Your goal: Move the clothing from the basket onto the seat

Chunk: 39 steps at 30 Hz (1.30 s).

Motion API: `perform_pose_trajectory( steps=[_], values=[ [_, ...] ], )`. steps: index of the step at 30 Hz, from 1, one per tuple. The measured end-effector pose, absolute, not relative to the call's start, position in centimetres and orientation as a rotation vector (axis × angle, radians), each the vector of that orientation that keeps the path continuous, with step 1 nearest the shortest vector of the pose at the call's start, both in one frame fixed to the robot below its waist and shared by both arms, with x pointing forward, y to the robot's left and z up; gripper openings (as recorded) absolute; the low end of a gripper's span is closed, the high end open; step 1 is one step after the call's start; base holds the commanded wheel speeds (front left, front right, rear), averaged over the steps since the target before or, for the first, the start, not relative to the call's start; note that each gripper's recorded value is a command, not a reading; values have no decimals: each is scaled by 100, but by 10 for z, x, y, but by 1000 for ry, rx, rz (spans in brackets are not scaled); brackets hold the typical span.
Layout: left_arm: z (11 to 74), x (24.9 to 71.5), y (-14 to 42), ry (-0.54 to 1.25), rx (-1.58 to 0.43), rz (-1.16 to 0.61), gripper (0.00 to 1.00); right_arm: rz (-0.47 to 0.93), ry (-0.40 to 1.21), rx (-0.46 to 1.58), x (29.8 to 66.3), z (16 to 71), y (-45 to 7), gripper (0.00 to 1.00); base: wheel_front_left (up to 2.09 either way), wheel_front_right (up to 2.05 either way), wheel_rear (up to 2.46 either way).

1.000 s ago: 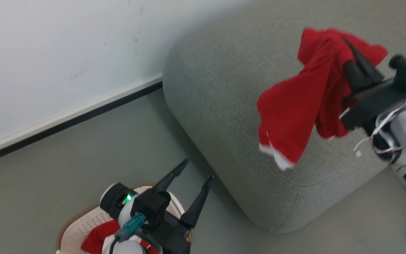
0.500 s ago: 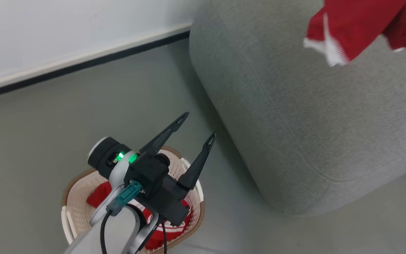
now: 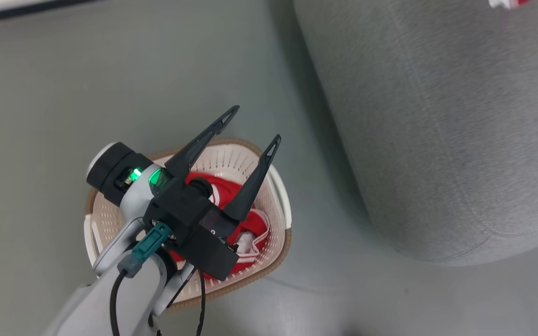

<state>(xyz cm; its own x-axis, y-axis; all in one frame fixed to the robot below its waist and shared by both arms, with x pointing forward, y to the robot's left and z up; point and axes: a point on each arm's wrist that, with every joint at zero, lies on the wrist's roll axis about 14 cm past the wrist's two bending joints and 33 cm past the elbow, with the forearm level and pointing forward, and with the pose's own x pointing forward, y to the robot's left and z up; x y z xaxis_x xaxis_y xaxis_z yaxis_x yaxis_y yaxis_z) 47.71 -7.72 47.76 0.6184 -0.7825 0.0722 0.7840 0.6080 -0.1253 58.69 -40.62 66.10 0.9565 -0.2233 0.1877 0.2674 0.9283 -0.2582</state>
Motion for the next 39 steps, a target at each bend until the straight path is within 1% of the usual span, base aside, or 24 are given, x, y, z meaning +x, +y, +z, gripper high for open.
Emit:
perform_pose_trajectory(
  steps=[3, 8, 12, 15, 20, 23, 24, 26, 27, 28, 39],
  values=[
    [462, 483, -74, 22, -157, -894, 100, -265, -94, -288, 598, 629, -410, 0, 0, 0, 0],
    [444, 489, -72, 56, -164, -885, 100, -297, 18, -262, 606, 573, -416, 0, 0, 0, 0],
    [431, 491, -70, 82, -170, -881, 100, -285, 145, -216, 603, 508, -403, 0, 0, 0, 0],
    [426, 491, -70, 92, -170, -880, 100, -284, 222, -186, 594, 472, -396, 0, 0, 0, 0],
    [422, 491, -70, 104, -166, -881, 100, -272, 307, -162, 584, 441, -388, 0, 0, 0, 0],
    [419, 491, -70, 114, -159, -880, 100, -231, 325, -148, 586, 431, -370, 0, 0, 0, 0],
    [418, 491, -70, 116, -156, -880, 100, -220, 331, -149, 586, 429, -366, 5, 0, 0, 0],
    [417, 491, -71, 120, -152, -882, 100, -206, 343, -165, 583, 428, -363, 44, 0, 0, 0],
    [417, 491, -72, 119, -151, -884, 100, -207, 346, -170, 582, 429, -364, 95, 0, 0, 0],
    [419, 490, -73, 115, -153, -886, 100, -204, 348, -177, 580, 430, -365, 100, 0, 0, 0],
    [428, 481, -80, 105, -172, -891, 100, -167, 377, -211, 549, 439, -359, 100, 0, 0, 0]
  ],
)
